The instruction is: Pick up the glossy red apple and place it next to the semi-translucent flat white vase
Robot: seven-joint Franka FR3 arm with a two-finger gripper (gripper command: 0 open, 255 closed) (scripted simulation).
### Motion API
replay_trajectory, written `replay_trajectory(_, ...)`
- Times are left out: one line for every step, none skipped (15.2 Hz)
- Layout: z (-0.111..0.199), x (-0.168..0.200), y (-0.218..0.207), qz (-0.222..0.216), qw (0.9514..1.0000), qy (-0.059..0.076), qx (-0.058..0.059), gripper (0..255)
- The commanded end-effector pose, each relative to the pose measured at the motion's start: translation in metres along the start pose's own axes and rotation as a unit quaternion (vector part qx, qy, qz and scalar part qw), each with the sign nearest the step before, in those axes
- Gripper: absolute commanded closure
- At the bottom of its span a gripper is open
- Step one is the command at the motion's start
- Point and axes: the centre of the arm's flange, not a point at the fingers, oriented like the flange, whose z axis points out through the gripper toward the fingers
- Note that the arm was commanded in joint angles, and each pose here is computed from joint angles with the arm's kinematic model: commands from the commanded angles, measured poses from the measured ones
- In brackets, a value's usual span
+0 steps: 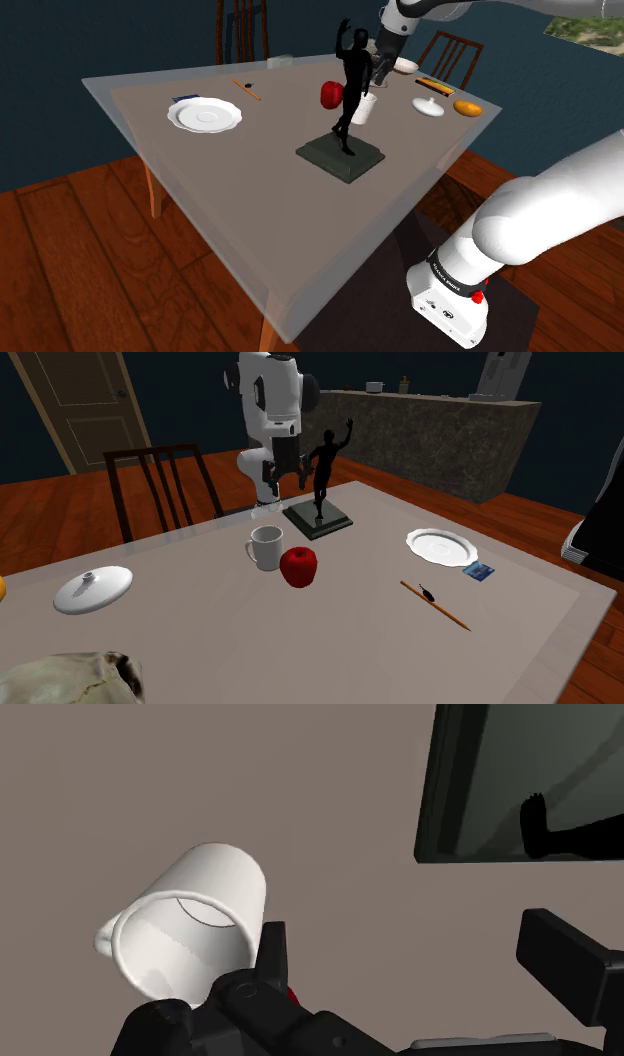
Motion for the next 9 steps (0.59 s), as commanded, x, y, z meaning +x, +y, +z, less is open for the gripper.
replay_trajectory(0.006,0.020,0.016,-0.006,1.0000,0.007,0.003,0)
replay_trajectory(0.009,0.030,0.023,-0.009,0.9999,0.010,0.005,0)
replay_trajectory(0.012,0.040,0.030,-0.012,0.9998,0.013,0.007,0)
replay_trajectory(0.015,0.050,0.038,-0.015,0.9997,0.016,0.009,0)
replay_trajectory(0.018,0.060,0.045,-0.018,0.9996,0.019,0.011,0)
replay_trajectory(0.021,0.070,0.052,-0.021,0.9995,0.022,0.013,0)
replay_trajectory(0.024,0.080,0.059,-0.024,0.9993,0.025,0.015,0)
replay_trajectory(0.027,0.091,0.066,-0.027,0.9991,0.029,0.017,0)
replay_trajectory(0.030,0.101,0.073,-0.029,0.9989,0.032,0.019,0)
